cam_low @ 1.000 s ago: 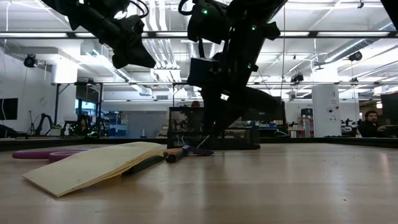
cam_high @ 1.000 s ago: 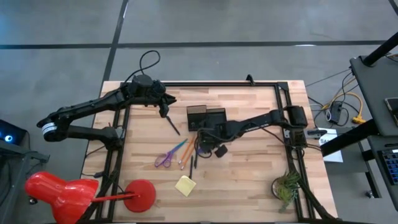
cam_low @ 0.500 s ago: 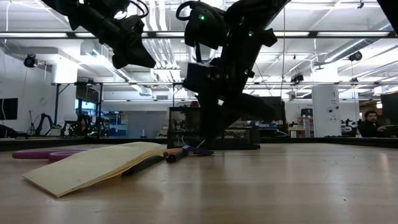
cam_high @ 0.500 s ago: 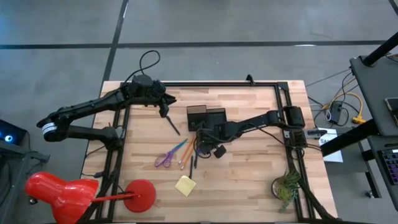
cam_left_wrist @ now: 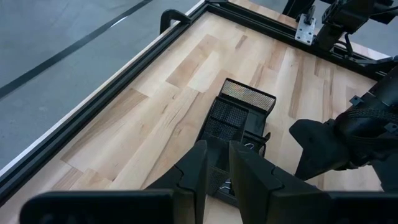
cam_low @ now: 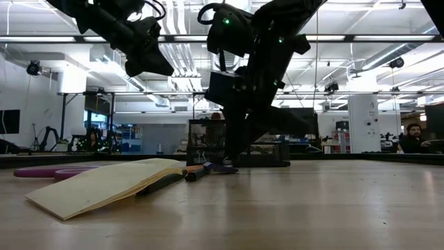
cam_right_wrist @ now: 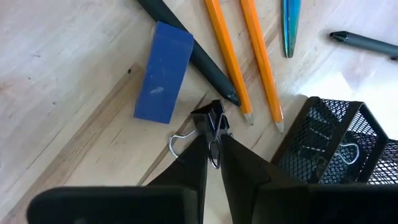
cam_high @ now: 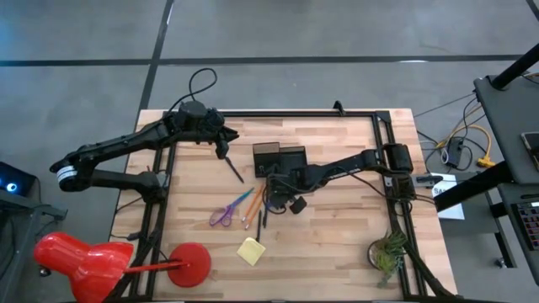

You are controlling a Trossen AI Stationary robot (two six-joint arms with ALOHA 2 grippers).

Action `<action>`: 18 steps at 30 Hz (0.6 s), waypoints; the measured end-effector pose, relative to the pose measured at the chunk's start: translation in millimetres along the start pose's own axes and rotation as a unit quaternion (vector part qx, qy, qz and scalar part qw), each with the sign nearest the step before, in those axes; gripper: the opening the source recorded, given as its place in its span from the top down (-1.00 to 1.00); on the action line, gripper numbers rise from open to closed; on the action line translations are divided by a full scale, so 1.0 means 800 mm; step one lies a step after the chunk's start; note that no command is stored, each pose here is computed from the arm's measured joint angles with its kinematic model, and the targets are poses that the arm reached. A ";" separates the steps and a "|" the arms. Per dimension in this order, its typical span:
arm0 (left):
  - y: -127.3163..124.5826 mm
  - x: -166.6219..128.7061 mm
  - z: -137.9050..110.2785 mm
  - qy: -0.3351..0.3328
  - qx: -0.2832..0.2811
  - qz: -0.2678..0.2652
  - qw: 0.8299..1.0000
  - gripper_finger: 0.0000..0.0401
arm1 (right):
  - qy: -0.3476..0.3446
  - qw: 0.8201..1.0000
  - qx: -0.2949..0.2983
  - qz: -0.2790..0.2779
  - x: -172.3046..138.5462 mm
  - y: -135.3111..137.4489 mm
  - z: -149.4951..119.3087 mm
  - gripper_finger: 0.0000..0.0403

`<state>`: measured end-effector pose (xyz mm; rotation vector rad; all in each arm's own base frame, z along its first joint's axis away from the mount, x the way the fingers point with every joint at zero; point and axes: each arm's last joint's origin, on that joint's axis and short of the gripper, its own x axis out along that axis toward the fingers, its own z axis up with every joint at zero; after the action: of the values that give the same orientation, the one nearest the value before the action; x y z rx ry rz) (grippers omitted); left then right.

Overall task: Pick and place office supplies into organizer
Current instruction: Put the black binder clip into the black desk organizer

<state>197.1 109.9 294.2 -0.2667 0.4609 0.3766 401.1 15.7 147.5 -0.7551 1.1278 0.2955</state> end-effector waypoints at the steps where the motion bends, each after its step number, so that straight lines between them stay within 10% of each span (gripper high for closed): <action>1: 0.000 0.000 0.000 0.000 0.000 0.000 1.000 0.74 | 0.000 1.000 0.001 0.000 0.000 0.000 0.000 0.84; 18: 0.000 0.000 0.000 0.000 -0.001 0.000 1.000 0.74 | -0.037 0.957 0.277 -0.075 -0.052 -0.069 -0.018 0.96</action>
<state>197.1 109.9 294.1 -0.2680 0.4612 0.3768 405.2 -27.6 203.1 -0.3230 1.0076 -0.1221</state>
